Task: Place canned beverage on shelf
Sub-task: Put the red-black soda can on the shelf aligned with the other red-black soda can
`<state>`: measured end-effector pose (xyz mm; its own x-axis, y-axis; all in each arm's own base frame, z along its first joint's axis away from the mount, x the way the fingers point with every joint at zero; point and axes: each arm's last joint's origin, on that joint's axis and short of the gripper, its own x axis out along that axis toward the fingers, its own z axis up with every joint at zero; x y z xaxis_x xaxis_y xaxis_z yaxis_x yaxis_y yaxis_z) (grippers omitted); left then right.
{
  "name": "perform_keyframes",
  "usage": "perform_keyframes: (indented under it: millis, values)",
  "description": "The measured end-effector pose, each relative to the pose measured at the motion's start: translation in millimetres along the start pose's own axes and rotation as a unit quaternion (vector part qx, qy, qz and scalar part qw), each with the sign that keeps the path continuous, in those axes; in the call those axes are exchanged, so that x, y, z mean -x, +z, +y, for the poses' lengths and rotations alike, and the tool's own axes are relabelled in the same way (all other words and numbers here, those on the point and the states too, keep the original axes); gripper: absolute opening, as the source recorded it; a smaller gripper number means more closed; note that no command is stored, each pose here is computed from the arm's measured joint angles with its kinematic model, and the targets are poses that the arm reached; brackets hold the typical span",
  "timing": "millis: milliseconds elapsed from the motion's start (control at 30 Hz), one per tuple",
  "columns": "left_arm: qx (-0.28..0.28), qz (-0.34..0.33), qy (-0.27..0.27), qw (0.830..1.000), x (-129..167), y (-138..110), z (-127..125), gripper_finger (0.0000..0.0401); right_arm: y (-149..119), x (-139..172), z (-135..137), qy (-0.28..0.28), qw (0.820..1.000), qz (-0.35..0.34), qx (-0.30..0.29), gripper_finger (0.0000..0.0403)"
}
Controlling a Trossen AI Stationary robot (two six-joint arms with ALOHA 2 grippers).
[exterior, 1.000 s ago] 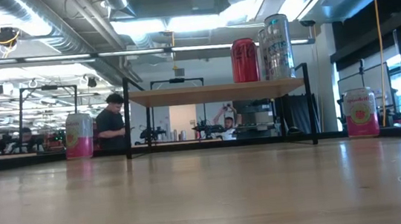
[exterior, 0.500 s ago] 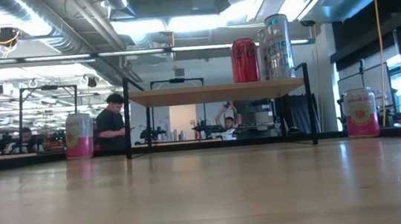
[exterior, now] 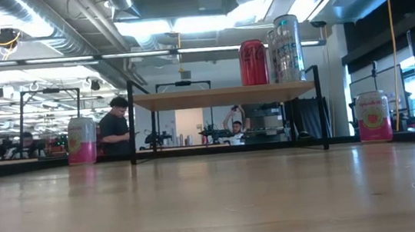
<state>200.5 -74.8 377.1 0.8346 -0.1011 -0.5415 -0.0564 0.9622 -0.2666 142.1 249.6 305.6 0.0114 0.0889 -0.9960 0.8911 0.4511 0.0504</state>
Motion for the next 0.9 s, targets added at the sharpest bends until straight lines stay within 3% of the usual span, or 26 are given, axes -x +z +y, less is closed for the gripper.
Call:
perform_keyframes:
  millis: [400,900]
  values:
    - [-0.015,-0.01,0.013,1.0,2,-3,-6,0.0355,0,-8,2,0.007,0.999,0.001,-0.048,0.0342]
    - [-0.013,-0.013,0.019,1.0,2,-3,-6,0.0355,3,-63,-3,-0.016,0.999,0.022,-0.039,0.0342]
